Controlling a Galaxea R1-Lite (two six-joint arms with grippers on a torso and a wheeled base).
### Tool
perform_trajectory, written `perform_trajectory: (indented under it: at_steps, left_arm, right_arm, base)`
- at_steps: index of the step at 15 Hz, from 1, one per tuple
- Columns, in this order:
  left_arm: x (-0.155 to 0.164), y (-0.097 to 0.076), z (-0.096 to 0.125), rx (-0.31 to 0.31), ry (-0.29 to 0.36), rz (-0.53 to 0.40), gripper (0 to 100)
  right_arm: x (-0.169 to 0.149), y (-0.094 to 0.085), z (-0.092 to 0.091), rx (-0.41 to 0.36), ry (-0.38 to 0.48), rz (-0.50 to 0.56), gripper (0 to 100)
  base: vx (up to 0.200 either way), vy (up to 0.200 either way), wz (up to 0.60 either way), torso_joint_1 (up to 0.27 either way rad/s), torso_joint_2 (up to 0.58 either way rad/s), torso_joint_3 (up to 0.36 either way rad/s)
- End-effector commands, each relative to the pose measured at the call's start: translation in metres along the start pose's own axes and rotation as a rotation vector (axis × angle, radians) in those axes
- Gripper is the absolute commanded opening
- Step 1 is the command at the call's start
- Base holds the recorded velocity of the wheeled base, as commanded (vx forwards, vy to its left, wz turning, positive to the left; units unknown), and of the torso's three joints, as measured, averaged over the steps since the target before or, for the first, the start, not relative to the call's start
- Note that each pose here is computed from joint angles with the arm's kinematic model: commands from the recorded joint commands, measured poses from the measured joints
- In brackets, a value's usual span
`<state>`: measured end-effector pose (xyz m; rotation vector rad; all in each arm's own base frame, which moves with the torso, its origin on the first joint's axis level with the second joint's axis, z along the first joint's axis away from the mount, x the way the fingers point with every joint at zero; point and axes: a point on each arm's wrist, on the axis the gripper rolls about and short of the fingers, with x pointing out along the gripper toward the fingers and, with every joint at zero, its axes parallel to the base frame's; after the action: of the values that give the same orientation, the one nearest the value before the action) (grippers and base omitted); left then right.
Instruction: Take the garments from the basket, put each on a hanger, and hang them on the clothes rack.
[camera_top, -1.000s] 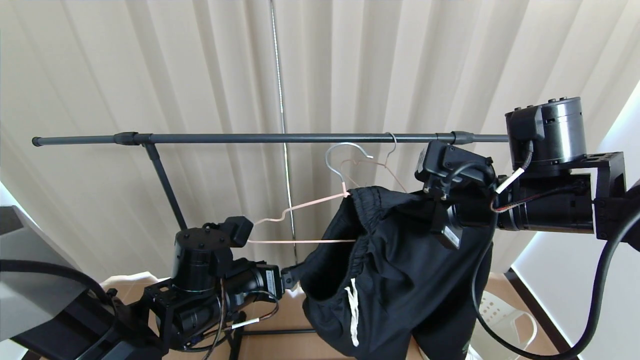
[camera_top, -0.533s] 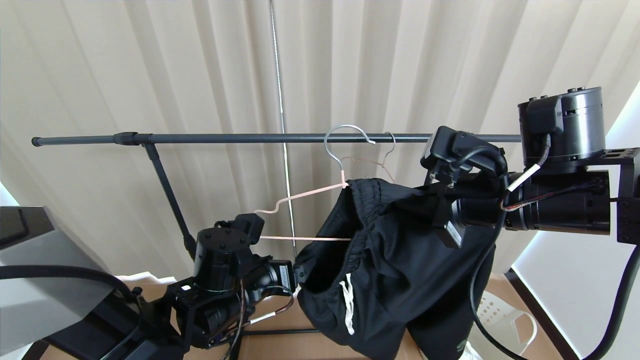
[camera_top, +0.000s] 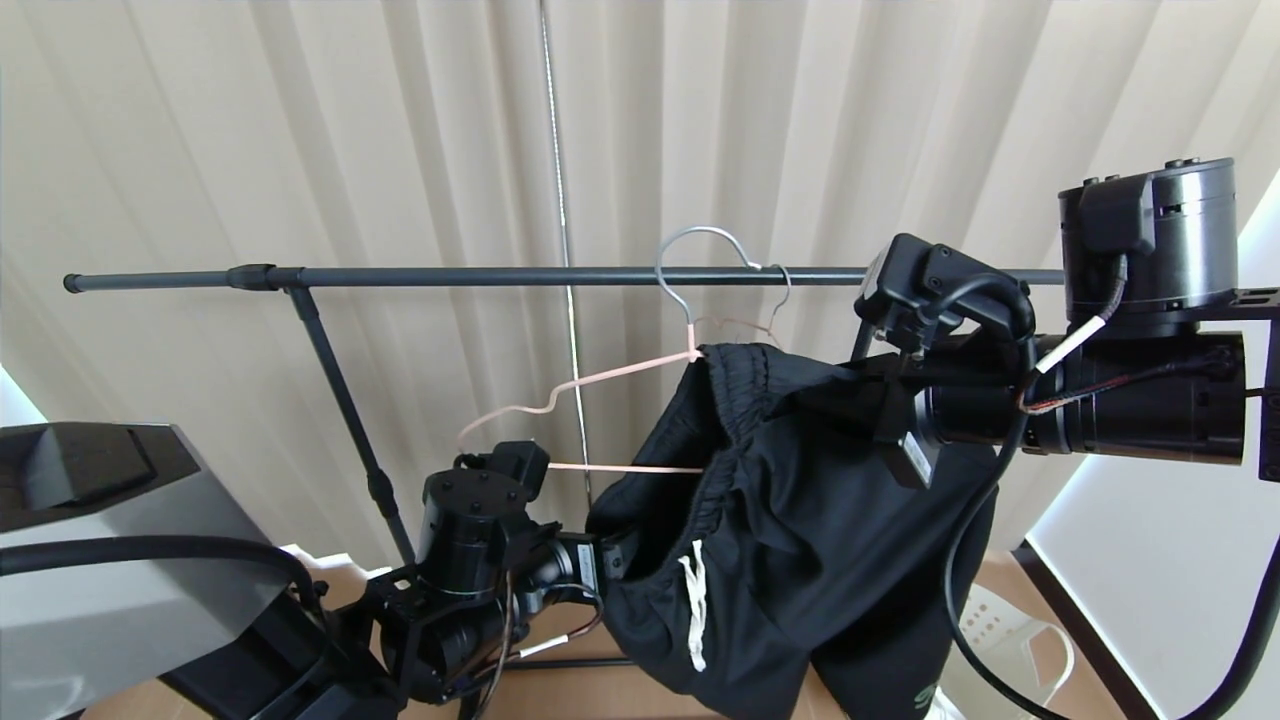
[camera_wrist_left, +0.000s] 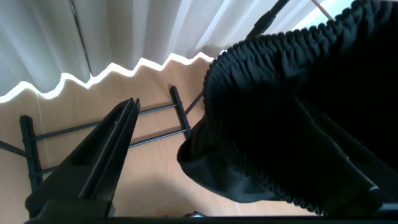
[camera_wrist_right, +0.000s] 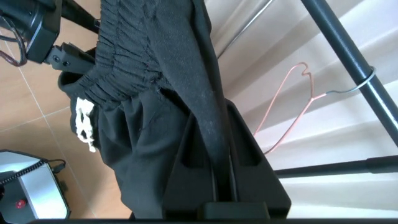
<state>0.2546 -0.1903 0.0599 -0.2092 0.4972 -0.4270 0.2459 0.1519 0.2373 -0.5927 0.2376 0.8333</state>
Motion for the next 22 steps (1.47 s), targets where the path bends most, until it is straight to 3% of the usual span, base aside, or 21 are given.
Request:
perform_trajectory:
  at_steps: [1, 6, 12, 22]
  left_arm:
    - [0.002, -0.001, -0.004, 0.005, 0.015, -0.001, 0]
    - [-0.002, -0.002, -0.007, 0.012, 0.026, -0.003, 0]
    - [-0.021, 0.004, 0.008, -0.005, -0.031, 0.017, 0]
    - [-0.028, 0.026, 0.027, -0.027, -0.105, 0.098, 0]
  right_arm:
    - [0.000, 0.000, -0.001, 0.001, 0.002, 0.001, 0]
    - [0.001, -0.001, -0.003, 0.007, 0.011, -0.002, 0]
    - [0.001, -0.006, -0.018, 0.039, 0.055, -0.015, 0]
    - [-0.007, 0.005, -0.051, 0.108, 0.115, -0.016, 0]
  base:
    - [0.000, 0.000, 0.00, 0.000, 0.00, 0.000]
    - [0.000, 0.000, 0.00, 0.000, 0.00, 0.000]
    - [0.000, 0.000, 0.00, 0.000, 0.00, 0.000]
    - [0.000, 0.000, 0.00, 0.000, 0.00, 0.000]
